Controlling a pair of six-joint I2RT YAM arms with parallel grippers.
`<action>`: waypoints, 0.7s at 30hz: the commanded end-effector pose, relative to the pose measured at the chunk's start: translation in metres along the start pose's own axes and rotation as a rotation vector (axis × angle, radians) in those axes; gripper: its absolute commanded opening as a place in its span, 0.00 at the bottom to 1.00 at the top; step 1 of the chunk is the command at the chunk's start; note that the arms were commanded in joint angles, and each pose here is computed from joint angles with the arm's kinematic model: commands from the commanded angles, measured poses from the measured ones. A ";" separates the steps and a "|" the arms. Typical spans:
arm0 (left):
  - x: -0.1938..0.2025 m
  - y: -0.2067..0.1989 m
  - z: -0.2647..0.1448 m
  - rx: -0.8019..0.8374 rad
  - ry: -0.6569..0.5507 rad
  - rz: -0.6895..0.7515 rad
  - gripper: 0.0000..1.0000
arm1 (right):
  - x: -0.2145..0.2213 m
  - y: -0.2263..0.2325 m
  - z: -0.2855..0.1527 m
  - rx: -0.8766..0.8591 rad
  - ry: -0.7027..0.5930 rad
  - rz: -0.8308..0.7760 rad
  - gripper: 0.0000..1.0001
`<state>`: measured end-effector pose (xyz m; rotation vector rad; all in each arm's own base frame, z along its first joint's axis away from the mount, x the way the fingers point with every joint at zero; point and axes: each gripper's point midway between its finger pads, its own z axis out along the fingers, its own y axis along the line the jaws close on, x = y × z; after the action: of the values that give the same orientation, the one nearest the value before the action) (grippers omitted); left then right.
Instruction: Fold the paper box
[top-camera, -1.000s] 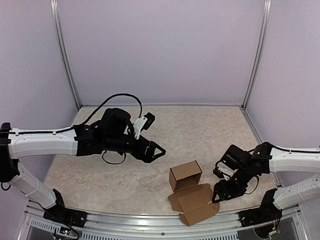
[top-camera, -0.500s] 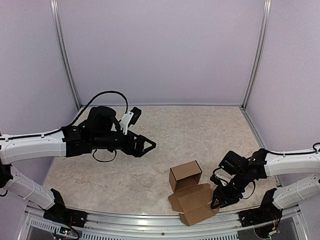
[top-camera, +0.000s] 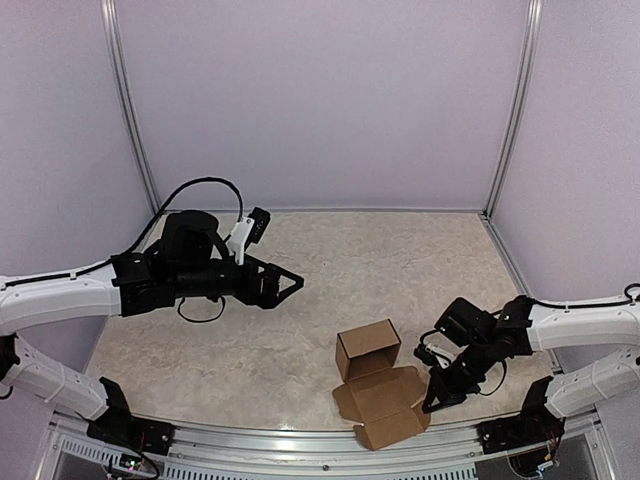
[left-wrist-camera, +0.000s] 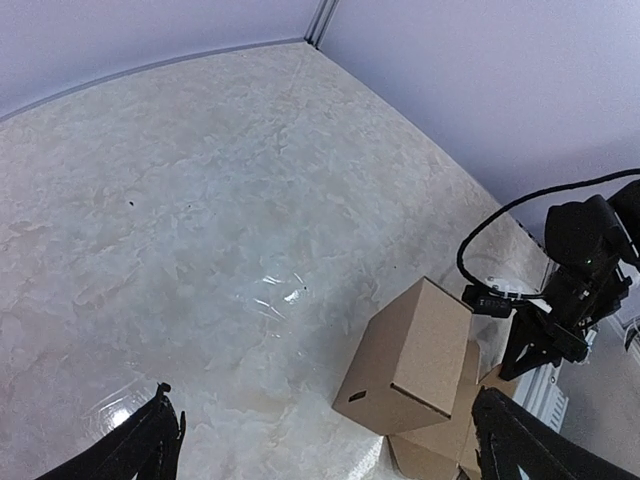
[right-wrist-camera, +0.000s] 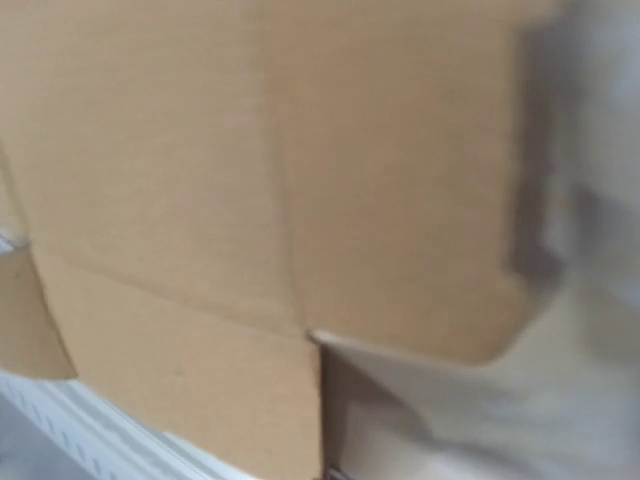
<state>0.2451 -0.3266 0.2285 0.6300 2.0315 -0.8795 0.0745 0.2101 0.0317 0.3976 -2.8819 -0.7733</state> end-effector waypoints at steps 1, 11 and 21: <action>-0.005 0.008 -0.008 -0.032 -0.026 -0.002 0.99 | -0.016 0.011 -0.012 0.021 -0.046 -0.070 0.00; -0.011 0.013 -0.028 -0.076 -0.050 0.013 0.99 | -0.071 0.054 -0.054 0.141 -0.172 -0.317 0.00; -0.020 0.016 -0.058 -0.110 -0.103 0.024 0.99 | -0.117 0.077 -0.103 0.538 -0.208 -0.618 0.00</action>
<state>0.2404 -0.2878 0.2708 0.5447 1.9408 -0.8128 0.1745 0.2799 0.1394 1.1334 -3.1583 -0.4621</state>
